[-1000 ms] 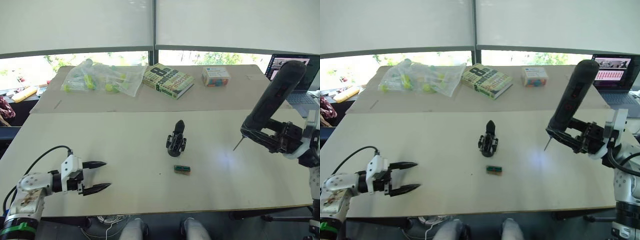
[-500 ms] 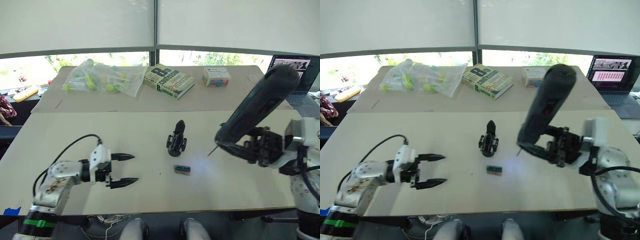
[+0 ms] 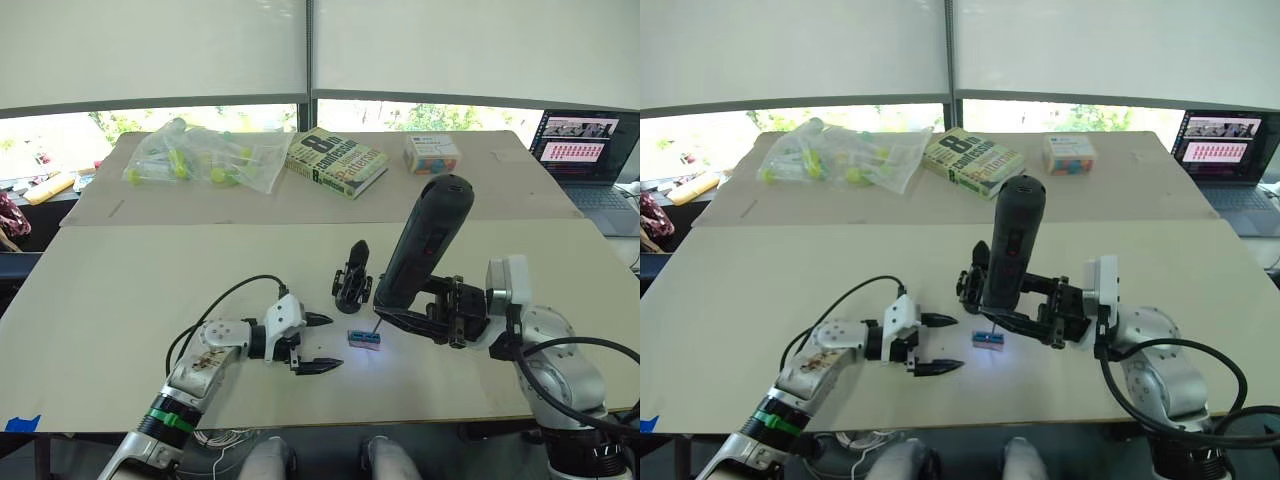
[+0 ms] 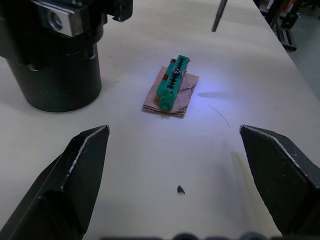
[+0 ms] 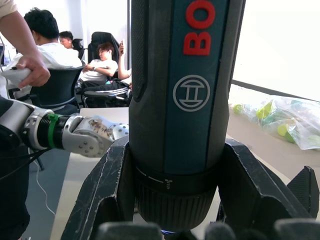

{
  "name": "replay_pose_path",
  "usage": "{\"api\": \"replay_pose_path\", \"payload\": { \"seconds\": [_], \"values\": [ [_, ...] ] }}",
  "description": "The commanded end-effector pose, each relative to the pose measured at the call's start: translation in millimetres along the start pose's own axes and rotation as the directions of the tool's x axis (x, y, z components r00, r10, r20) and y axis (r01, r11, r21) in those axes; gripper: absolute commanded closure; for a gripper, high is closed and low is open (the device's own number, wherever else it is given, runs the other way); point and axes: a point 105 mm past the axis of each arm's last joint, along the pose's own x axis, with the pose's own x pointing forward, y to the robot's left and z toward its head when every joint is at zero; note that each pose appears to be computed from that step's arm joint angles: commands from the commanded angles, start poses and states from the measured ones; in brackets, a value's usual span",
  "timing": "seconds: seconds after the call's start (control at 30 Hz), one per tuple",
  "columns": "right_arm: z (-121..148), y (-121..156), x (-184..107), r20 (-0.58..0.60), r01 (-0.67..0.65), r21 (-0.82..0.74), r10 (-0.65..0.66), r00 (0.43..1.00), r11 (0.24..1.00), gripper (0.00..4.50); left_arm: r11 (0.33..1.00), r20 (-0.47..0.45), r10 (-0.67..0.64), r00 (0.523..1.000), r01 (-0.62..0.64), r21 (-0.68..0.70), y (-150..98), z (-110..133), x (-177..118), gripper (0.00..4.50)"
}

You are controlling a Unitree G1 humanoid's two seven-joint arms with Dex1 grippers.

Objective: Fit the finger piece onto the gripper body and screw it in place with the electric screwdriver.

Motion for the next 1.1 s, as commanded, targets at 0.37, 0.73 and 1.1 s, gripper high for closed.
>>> {"api": "replay_pose_path", "payload": {
  "seconds": [0.37, 0.73, 1.1],
  "values": [
    [-0.1, -2.1, 7.3, 0.054, -0.019, -0.070, 0.023, 0.998, 0.997, 2.56, 0.998, 0.010, -0.045, 0.999, 0.044, 0.042, -0.1, 6.9, 17.7, 0.09],
    [-5.2, -6.1, 6.7, 0.042, -0.012, -0.067, 0.014, 0.999, 0.998, 2.56, 0.996, 0.005, -0.073, 0.997, 0.073, 0.047, -5.5, 4.5, 22.2, 0.09],
    [-7.5, -6.6, 7.3, 0.038, -0.003, -0.062, 0.006, 0.999, 0.998, 2.56, 0.997, 0.006, -0.065, 0.998, 0.065, 0.041, -5.9, 1.7, 23.5, 0.09]
  ]
}}
